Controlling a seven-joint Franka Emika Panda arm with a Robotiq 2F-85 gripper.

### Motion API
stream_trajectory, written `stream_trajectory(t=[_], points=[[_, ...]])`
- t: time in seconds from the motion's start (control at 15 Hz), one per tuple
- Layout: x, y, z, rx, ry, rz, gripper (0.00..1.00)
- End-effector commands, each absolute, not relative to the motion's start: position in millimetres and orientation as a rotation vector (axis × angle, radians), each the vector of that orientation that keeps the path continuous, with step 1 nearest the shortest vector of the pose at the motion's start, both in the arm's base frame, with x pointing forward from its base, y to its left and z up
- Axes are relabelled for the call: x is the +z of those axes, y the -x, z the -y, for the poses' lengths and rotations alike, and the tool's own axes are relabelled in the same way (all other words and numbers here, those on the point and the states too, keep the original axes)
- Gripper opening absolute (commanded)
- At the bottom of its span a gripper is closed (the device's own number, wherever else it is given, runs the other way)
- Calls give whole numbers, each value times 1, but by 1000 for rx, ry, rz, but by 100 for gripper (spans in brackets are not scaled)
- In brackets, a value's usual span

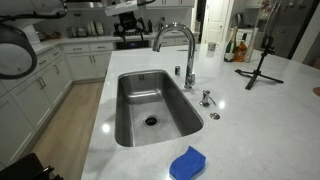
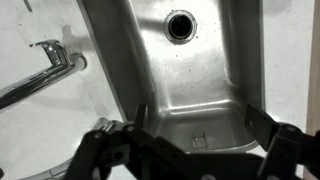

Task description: Slide the spout to the right then to the left

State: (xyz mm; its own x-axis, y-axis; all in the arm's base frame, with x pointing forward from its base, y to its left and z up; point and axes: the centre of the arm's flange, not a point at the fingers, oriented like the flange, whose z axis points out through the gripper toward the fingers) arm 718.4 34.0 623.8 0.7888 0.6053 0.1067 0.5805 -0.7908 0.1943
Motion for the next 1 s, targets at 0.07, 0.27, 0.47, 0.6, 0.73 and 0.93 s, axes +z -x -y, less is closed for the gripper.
stream_trajectory(t=[0.07,0.27,0.47,0.6,0.73,0.93], points=[[621,-665,-40,218,-2804,-986,100],[636,-710,-41,238,-2826,-956,100],[636,-709,-41,239,-2826,-957,100],[636,-709,-41,239,-2825,-957,100],[636,-709,-41,239,-2825,-957,100],[636,-709,-41,239,-2825,-957,100]])
